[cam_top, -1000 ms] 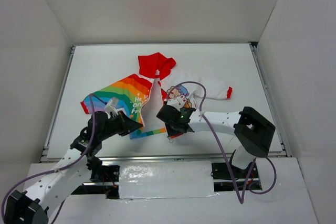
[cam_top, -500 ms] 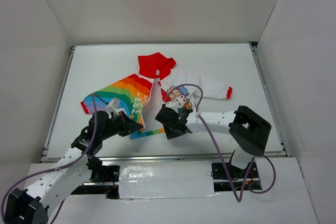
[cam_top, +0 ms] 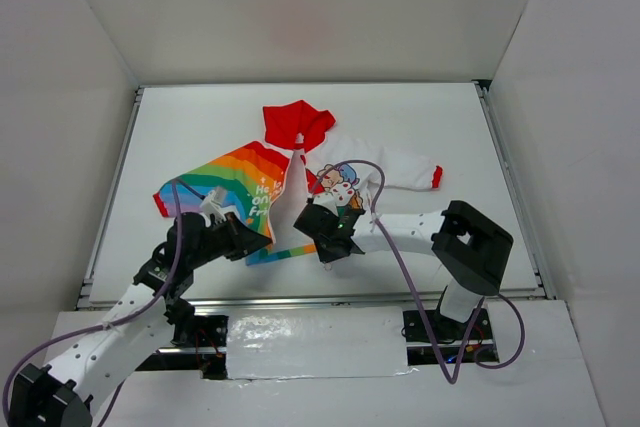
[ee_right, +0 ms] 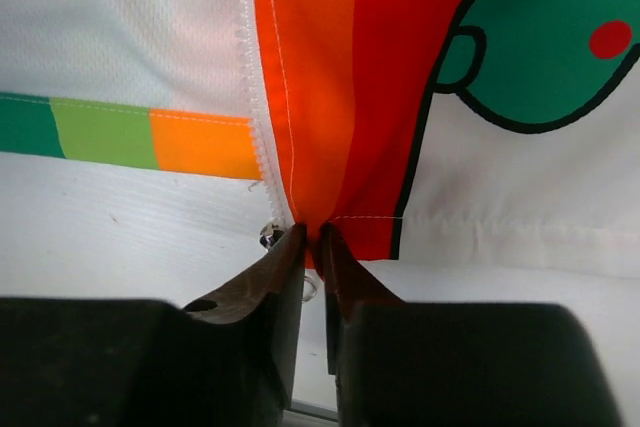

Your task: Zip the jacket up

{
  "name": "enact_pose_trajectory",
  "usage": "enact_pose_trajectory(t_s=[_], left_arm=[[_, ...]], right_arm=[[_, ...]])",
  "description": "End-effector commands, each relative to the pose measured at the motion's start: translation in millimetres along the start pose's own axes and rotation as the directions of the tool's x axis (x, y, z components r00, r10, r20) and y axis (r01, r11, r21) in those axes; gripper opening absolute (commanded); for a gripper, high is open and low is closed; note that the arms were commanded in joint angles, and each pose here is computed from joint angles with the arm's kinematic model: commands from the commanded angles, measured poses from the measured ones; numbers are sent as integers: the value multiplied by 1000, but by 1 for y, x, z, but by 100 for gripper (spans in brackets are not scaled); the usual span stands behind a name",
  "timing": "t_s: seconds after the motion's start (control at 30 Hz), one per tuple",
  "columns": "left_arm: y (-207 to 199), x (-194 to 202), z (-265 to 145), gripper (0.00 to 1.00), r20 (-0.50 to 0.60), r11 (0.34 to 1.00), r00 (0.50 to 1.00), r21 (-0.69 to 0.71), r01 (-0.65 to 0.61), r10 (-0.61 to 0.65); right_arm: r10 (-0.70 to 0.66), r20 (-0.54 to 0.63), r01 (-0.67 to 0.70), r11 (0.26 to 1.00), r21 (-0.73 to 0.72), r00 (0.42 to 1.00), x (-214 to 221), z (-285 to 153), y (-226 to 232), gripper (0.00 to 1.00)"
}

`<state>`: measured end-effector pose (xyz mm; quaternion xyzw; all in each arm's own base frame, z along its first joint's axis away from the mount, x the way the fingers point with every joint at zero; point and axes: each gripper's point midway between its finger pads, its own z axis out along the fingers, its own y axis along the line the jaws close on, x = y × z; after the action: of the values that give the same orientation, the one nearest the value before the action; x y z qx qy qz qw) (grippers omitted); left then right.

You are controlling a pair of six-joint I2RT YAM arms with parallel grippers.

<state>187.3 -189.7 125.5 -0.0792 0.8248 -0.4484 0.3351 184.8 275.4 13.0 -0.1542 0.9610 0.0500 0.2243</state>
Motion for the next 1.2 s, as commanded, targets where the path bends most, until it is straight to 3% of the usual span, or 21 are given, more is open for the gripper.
enact_pose_trajectory(t_s=[0.0,0.07,0.33,0.47,0.67,0.8,1.07,1.17], left_arm=[[-7,-8,-2,0,31,999,999,23,-30,29],[-4,-5,-3,0,22,1000,999,10,-26,26],[-9,-3,4,0,15,997,1000,70,-15,14],[-24,-11,6,0,56,987,998,158,-22,13],[-46,-33,5,0,179,964,983,254,-83,38],[-59,-45,1,0,258,939,965,320,-123,39],[-81,-46,-8,0,290,883,956,433,-181,53],[-89,-43,-15,0,309,850,948,480,-220,71]], right_arm=[[-5,-54,4,1000,-12,999,19,13,4,16],[0,-51,-2,1000,-21,999,20,11,4,1],[107,38,-95,968,-233,994,0,-14,35,0],[231,174,-151,913,-380,957,-35,-48,50,0],[401,242,-244,835,-493,884,-59,-73,52,0],[440,250,-215,767,-605,863,-68,-94,64,0],[506,289,-112,622,-775,813,-76,-129,69,0],[540,399,38,559,-828,741,-85,-157,65,0]])
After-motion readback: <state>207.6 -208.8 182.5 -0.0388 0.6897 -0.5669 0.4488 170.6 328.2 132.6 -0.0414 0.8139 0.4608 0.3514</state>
